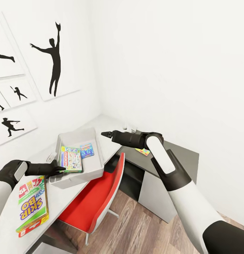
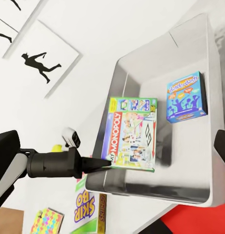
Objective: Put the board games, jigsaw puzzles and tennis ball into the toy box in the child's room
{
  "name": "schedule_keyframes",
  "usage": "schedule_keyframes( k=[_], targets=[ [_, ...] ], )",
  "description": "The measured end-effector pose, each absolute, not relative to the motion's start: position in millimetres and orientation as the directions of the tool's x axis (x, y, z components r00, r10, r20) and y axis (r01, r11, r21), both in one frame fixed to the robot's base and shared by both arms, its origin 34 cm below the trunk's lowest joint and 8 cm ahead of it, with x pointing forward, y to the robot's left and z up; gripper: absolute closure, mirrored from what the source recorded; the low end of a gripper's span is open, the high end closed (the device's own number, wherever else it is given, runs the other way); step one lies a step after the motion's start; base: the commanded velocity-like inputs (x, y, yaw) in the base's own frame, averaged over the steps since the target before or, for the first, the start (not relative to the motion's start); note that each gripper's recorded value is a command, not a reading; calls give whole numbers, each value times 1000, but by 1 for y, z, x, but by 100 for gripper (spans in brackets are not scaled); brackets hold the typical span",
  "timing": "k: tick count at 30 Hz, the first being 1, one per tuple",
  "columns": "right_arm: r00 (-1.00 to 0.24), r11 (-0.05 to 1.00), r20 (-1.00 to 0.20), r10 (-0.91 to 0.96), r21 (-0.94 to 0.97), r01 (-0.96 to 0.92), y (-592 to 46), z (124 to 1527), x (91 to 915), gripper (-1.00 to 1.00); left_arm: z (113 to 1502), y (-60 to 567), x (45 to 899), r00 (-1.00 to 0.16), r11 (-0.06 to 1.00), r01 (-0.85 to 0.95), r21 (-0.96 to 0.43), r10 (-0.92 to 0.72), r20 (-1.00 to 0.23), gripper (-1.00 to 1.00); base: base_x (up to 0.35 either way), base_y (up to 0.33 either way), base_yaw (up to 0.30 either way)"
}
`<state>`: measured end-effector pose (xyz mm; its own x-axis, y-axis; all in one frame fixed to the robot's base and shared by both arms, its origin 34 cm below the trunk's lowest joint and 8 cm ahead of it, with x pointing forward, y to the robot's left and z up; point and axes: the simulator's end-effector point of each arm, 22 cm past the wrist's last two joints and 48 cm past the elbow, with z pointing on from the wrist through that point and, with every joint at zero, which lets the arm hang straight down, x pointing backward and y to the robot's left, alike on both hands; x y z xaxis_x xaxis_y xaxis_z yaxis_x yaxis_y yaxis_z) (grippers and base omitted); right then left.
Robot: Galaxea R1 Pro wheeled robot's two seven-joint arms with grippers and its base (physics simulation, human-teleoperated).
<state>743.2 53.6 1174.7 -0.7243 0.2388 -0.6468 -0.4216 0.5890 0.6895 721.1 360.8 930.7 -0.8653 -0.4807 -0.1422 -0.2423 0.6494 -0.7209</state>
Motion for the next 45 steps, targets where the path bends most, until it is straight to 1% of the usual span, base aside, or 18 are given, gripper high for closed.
schedule_keyframes(
  k=[45],
  targets=[
    [-728,589,-644,237,691,-419,54,1173,743,-100,930,362,720,-868,654,-245,-715,-477,-139,100,0,0,0]
  ],
)
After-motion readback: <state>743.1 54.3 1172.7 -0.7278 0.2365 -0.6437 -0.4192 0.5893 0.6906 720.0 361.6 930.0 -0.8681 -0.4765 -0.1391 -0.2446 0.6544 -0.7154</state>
